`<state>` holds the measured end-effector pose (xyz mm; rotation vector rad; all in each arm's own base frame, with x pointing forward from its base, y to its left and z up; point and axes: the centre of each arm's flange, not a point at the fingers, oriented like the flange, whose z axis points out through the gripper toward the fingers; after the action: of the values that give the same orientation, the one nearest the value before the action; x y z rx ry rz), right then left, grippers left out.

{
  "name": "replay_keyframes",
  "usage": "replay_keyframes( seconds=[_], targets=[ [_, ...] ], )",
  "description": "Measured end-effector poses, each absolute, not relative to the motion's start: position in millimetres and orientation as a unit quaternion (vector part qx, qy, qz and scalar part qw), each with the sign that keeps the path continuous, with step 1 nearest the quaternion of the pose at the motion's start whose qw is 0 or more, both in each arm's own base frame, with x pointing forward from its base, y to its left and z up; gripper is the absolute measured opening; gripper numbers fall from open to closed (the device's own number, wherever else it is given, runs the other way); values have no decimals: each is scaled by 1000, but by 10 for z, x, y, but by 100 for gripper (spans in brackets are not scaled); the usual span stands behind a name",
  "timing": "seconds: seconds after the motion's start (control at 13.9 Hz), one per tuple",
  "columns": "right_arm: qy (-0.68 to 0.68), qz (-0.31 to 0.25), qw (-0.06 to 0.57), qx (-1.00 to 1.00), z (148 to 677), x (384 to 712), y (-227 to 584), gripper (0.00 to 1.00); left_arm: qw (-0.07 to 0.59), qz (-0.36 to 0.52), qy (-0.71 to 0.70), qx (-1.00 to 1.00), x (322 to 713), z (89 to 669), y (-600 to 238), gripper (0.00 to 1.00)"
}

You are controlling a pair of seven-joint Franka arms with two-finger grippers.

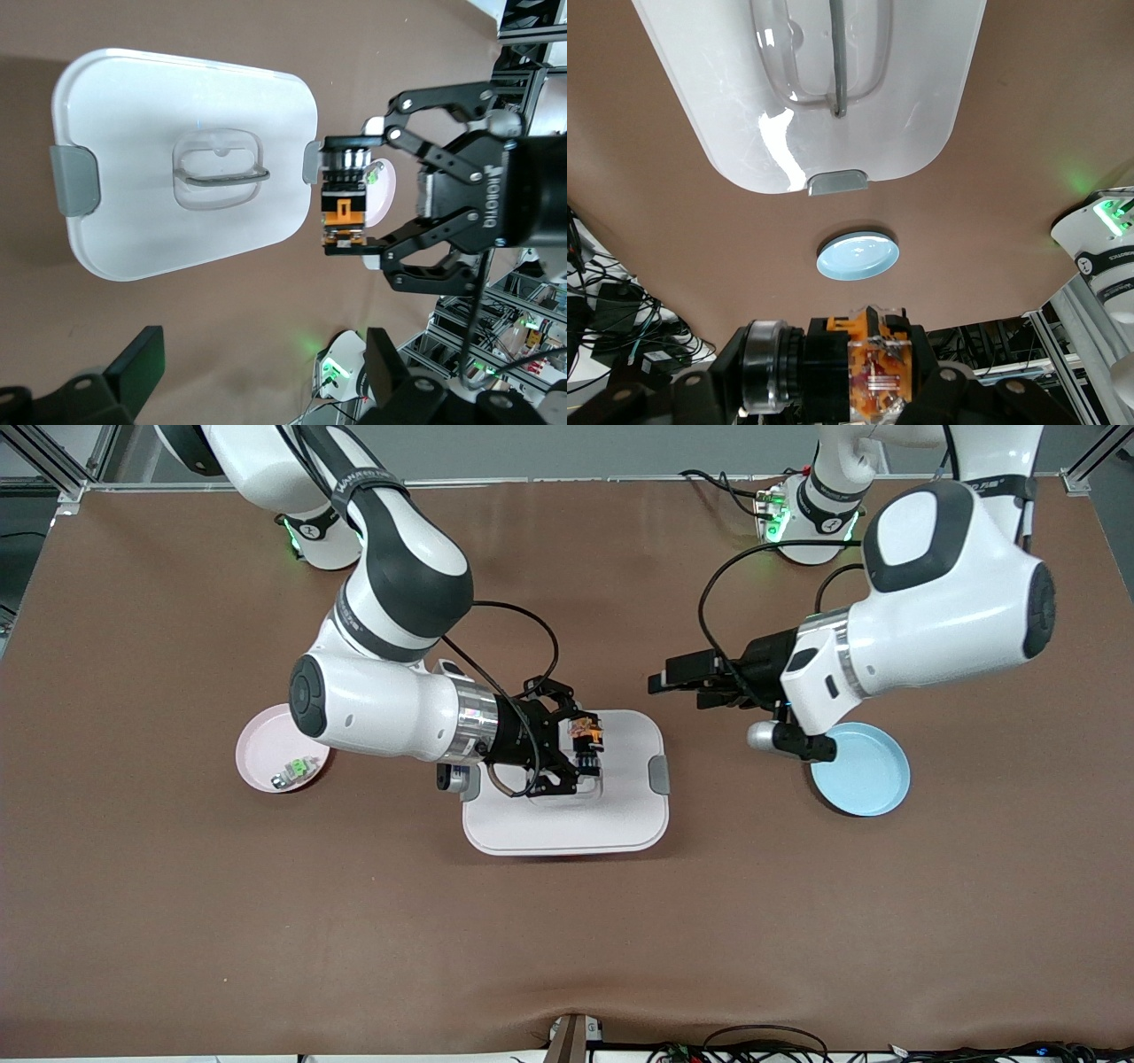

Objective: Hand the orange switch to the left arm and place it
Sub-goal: 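Hold the switch with the right gripper while the left gripper approaches it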

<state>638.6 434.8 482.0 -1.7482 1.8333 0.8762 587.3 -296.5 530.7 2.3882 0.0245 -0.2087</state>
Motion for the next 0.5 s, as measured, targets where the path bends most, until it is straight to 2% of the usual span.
replay_keyframes(
  seconds=[0.5],
  targets=[
    [668,318,232,-632,4787,6397,4365,73,368,-77,32,926,5814,5079,-3465,100]
  ],
)
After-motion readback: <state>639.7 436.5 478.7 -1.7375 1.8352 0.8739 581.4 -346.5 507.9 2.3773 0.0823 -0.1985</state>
